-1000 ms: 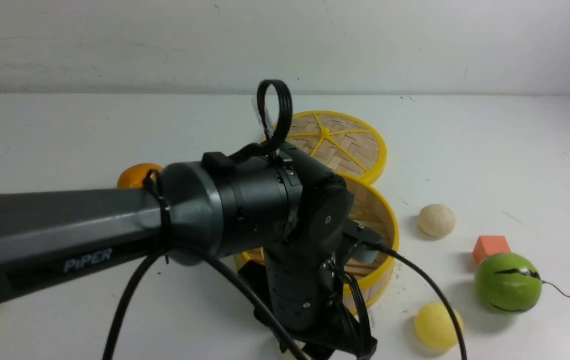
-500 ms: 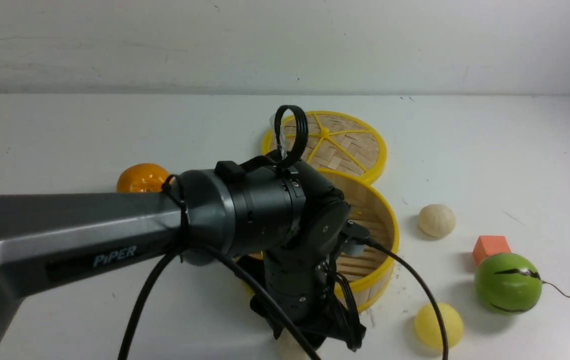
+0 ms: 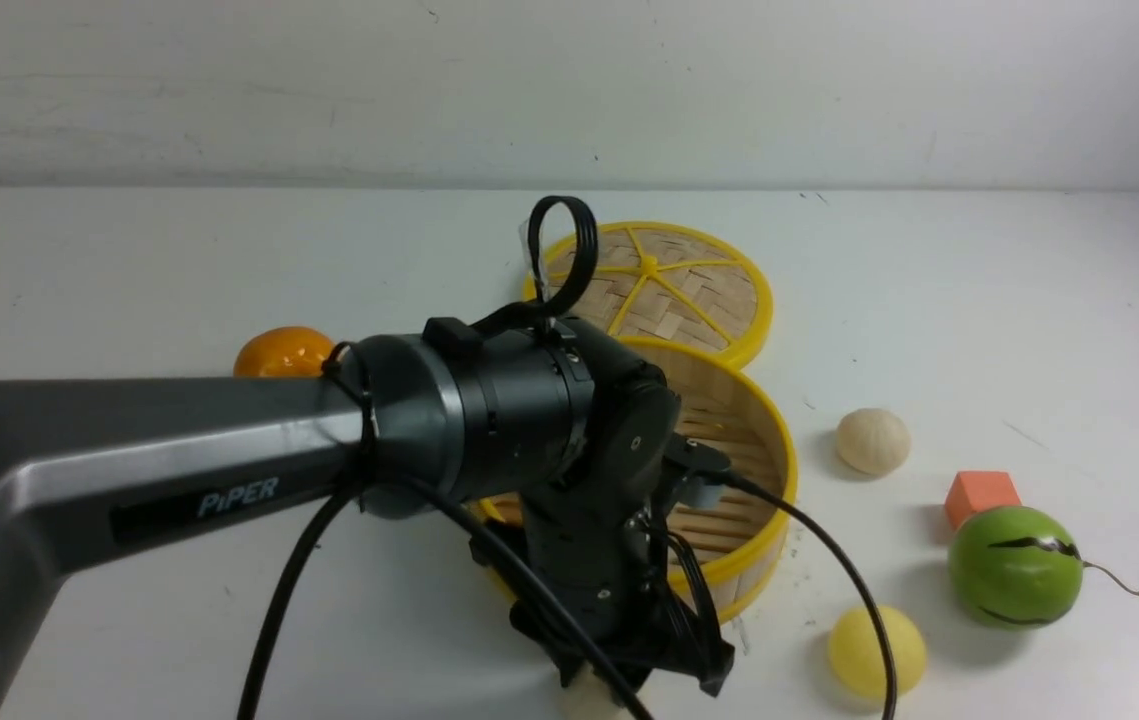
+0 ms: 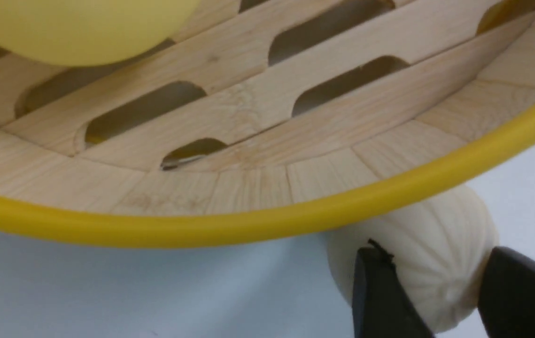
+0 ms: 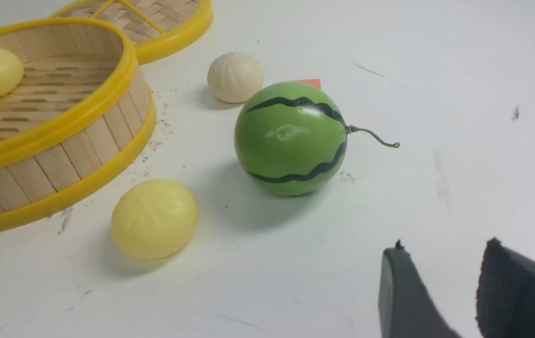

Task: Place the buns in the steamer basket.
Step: Use the left arm to grab a steamed stuffed bun, then use the left arm to put the steamed stuffed bun into the steamer, then use the right arm to grab a steamed stuffed bun

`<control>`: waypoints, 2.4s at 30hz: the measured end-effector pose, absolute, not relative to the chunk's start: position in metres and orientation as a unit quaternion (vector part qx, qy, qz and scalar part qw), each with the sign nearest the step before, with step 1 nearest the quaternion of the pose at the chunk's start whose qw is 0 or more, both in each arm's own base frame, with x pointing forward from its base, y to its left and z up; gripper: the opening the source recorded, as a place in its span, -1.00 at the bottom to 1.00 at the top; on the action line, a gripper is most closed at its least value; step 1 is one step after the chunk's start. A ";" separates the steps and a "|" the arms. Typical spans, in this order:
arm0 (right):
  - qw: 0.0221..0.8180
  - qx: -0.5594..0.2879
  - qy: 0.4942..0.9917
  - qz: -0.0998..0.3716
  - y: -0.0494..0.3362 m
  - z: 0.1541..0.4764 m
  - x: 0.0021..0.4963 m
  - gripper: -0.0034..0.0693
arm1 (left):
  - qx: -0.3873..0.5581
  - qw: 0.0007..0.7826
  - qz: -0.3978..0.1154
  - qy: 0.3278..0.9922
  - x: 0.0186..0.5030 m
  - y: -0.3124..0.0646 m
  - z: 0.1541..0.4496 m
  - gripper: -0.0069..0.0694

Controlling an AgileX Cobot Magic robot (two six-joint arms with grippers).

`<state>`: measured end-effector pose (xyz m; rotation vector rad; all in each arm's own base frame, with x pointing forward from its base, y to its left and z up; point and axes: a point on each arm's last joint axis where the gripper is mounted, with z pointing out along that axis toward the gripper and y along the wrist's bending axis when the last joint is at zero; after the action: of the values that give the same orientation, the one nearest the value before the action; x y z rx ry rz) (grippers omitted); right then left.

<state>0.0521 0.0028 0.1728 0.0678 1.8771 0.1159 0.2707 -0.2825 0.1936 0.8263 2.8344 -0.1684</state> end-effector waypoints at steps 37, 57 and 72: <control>0.589 0.029 0.806 0.050 0.003 0.173 0.052 -0.25 | 0.300 0.168 -0.035 0.938 0.351 -0.302 0.245 -0.84; 0.589 0.029 0.806 0.050 0.003 0.173 0.052 -0.25 | 0.300 0.162 -0.037 0.940 0.359 -0.310 0.237 0.11; 0.589 0.029 0.806 0.050 0.003 0.173 0.052 -0.25 | 0.277 0.214 -0.083 0.933 0.313 -0.273 0.348 -0.63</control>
<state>0.0521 0.0028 0.1728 0.0678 1.8771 0.1159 0.3125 -0.2732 0.3482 0.7680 2.5890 -0.2310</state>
